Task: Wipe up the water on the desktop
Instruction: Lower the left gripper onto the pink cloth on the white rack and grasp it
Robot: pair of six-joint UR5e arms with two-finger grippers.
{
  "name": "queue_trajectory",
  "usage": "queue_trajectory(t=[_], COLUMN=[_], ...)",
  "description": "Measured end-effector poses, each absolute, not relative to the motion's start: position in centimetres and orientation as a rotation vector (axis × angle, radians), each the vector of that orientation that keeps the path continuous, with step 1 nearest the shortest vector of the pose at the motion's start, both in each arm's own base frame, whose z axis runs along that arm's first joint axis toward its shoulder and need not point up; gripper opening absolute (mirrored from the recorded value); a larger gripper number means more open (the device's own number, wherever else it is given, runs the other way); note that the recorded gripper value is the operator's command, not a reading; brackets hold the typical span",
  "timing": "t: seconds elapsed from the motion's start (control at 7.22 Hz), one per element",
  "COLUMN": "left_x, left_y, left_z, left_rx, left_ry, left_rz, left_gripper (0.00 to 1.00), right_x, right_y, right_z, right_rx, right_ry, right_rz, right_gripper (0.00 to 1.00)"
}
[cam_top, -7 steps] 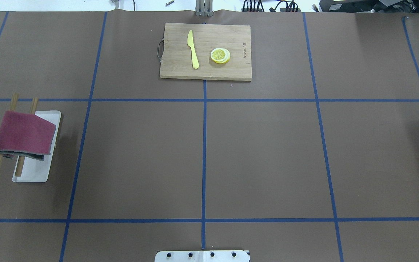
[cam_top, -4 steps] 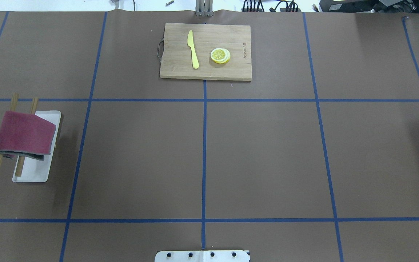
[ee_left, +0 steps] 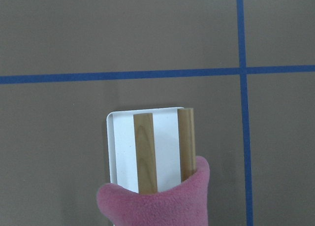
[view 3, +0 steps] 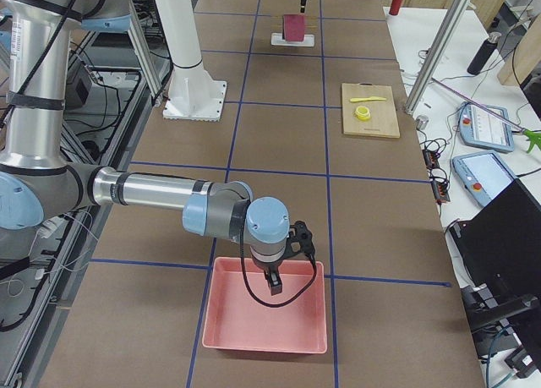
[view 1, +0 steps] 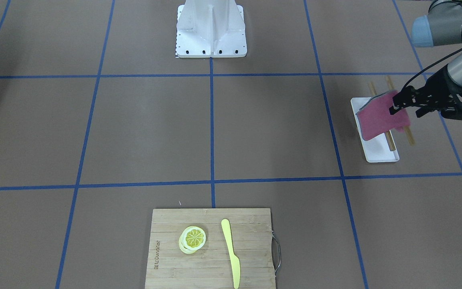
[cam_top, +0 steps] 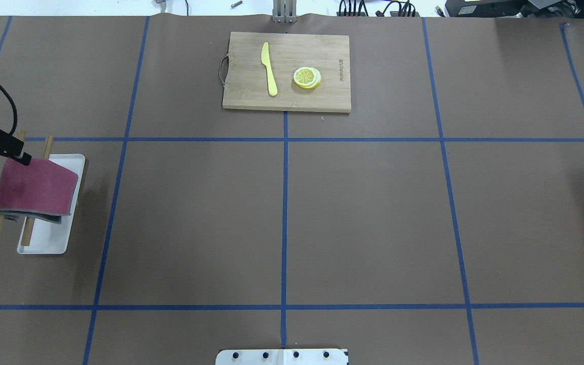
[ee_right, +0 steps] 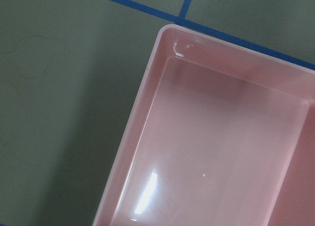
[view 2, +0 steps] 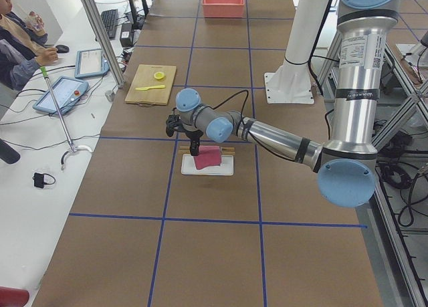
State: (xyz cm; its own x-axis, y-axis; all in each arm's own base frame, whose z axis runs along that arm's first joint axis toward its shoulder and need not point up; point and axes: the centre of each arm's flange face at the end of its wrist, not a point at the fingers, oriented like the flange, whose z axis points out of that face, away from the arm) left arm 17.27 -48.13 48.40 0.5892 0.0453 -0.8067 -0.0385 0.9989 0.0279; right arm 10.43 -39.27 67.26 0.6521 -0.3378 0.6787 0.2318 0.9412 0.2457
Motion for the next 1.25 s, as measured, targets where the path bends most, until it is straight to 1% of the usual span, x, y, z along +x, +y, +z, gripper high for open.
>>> queue_trajectory(t=[0.14, 0.28, 0.42, 0.69, 0.83, 0.97, 1.25], left_x=[17.6, 17.7, 17.5, 17.1, 17.1, 17.1, 17.1], left_y=[-47.9, -47.7, -47.3, -46.5, -46.5, -46.5, -46.6], left_z=[48.4, 48.5, 49.0, 50.3, 50.3, 50.3, 50.2], left_rx=[0.004, 0.002, -0.007, -0.025, -0.023, -0.021, -0.019], left_ry=[0.935, 0.933, 0.927, 0.912, 0.905, 0.901, 0.899], left_rz=[0.048, 0.047, 0.043, 0.029, 0.024, 0.022, 0.017], left_gripper=[0.82, 0.93, 0.95, 0.94, 0.83, 0.67, 0.39], right_x=[10.4, 10.4, 10.5, 10.5, 10.5, 10.5, 10.5], right_y=[-39.3, -39.3, -39.3, -39.2, -39.2, -39.2, -39.2], right_z=[67.2, 67.1, 67.0, 66.9, 66.9, 66.9, 66.9], right_rx=[0.144, 0.146, 0.148, 0.150, 0.150, 0.149, 0.147], right_ry=[-0.797, -0.796, -0.797, -0.797, -0.797, -0.797, -0.797], right_rz=[-0.325, -0.326, -0.327, -0.327, -0.326, -0.325, -0.324], right_gripper=[1.00, 1.00, 1.00, 1.00, 1.00, 1.00, 1.00])
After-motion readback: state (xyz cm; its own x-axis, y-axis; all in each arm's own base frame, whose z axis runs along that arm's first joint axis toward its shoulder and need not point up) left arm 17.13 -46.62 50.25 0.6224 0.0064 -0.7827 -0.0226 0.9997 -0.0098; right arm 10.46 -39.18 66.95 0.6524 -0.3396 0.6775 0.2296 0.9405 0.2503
